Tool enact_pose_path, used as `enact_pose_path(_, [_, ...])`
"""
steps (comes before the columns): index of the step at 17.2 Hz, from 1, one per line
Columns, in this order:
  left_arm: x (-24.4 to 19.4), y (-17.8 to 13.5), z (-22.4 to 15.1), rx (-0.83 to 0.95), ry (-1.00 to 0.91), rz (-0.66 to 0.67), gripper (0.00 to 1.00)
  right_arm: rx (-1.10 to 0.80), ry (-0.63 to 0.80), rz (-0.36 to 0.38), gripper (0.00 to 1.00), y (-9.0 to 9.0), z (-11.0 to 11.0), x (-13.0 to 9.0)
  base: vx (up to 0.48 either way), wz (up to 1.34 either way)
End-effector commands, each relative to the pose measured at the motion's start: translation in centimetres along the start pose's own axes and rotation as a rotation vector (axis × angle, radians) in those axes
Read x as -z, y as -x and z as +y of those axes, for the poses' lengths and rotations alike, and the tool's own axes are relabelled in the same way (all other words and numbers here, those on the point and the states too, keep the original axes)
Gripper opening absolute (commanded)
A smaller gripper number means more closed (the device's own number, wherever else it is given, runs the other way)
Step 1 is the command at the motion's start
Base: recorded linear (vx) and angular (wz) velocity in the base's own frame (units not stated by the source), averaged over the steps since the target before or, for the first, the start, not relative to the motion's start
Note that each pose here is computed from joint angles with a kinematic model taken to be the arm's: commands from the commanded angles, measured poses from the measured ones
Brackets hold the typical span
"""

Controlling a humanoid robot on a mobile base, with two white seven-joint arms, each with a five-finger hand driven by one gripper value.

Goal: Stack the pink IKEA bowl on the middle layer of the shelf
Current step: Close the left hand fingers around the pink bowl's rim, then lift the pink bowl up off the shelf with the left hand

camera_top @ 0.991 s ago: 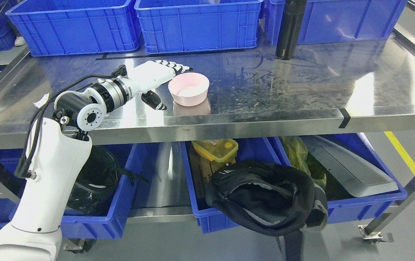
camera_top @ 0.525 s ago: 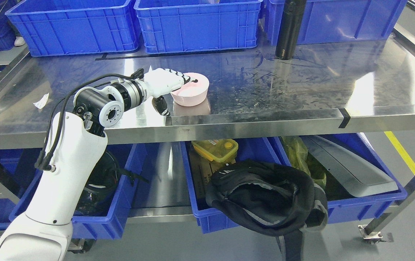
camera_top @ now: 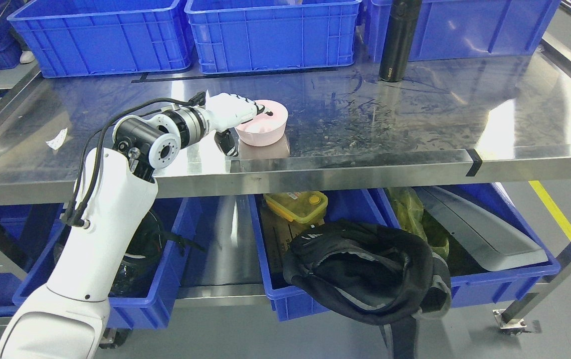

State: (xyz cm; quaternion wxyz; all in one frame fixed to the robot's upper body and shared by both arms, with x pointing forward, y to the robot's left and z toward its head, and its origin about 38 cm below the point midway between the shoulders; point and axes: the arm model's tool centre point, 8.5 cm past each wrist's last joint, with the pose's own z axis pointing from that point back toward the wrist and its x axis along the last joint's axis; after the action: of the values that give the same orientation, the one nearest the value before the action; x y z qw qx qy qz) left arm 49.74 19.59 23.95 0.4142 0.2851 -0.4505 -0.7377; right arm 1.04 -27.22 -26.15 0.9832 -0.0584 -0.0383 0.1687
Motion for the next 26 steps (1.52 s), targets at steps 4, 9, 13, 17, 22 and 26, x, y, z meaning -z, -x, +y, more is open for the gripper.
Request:
enact_pose_path(4, [1.8, 0.1, -1.6, -0.035, 0.063, 0.002, 0.81, -0.001, 0.014, 0.003, 1.00, 0.7, -0.8, 0.0, 0.000, 0.00])
enact_pose_path(9, [3.4, -1.3, -2.2, -0.066, 0.085, -0.026, 0.75, -0.001, 0.014, 0.003, 1.00, 0.7, -0.8, 0.0, 0.000, 0.00])
enact_pose_path(13, [4.6, -3.2, -1.6, -0.087, 0.078, -0.072, 0.69, -0.001, 0.014, 0.003, 1.00, 0.7, -0.8, 0.0, -0.002, 0.02])
enact_pose_path(17, [5.1, -3.4, -0.9, -0.101, 0.075, -0.079, 0.57, -0.001, 0.014, 0.003, 1.00, 0.7, -0.8, 0.0, -0.002, 0.04])
enact_pose_path(22, [4.9, -2.8, -0.5, -0.121, 0.053, -0.071, 0.38, -0.001, 0.014, 0.003, 1.00, 0.7, -0.8, 0.0, 0.000, 0.00])
enact_pose_path(26, [3.9, -1.1, 0.0, -0.136, 0.009, -0.090, 0.17, -0.003, 0.014, 0.003, 1.00, 0.7, -0.8, 0.0, 0.000, 0.00])
